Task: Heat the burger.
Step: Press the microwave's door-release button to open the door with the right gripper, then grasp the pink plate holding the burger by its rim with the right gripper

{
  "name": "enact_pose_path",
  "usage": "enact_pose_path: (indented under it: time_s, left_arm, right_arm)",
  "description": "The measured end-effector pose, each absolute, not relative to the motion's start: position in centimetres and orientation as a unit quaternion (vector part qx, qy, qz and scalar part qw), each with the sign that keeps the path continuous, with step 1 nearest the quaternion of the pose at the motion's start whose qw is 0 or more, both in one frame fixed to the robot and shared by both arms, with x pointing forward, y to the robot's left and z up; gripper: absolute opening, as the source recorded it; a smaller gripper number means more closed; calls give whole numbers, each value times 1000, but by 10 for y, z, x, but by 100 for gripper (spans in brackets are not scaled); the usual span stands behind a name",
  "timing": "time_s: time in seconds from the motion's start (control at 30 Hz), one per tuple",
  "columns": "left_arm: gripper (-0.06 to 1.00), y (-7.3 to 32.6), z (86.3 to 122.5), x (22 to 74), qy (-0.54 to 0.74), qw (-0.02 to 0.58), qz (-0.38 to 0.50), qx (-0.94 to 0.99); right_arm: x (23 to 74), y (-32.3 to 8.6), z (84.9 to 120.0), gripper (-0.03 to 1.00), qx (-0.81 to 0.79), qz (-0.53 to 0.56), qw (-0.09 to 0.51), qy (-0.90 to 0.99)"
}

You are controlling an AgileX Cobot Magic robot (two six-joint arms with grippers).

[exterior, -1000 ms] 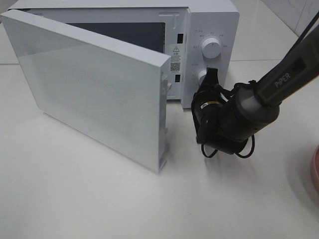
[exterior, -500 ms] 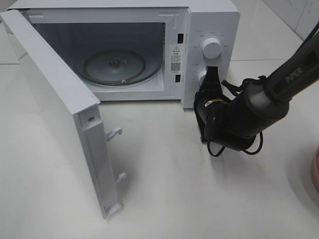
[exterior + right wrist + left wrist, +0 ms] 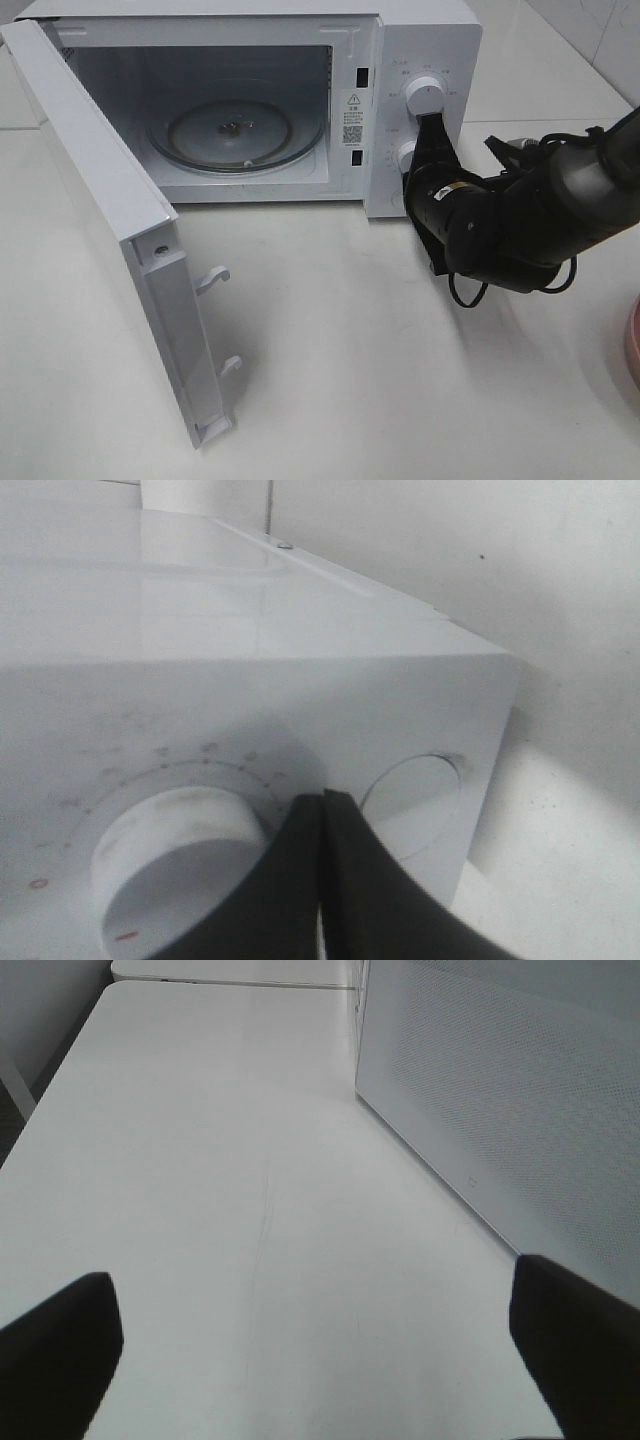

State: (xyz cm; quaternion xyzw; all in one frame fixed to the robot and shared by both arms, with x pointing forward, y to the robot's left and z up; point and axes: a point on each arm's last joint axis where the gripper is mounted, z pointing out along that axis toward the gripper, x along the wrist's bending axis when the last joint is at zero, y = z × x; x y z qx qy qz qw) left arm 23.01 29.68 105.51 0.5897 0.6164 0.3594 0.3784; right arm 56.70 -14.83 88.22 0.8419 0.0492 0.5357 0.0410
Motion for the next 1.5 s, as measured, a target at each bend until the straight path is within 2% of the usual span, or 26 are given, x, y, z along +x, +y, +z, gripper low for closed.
enact_pose_path:
  time_s: [0.37,0.63,0.83,1.0,1.5]
  left_arm:
    - [97,297,1055,230,616,378,359,590]
    - [97,297,1055,230,616,378,359,590]
    - [97,297,1055,230,616,378,359,590]
    - [97,297,1055,230,616,378,359,590]
    - [97,297,1055,230,616,378,359,590]
  right_arm:
    - [541,-153,892,2,863,476,52,163]
    - [524,-149,910,2,839,421,62,340]
    - [505,-143,926,2,756,366,66,539]
    - [484,-139,934,3,667,312,32,676]
    - [443,-155,963,6,500,199,14,843]
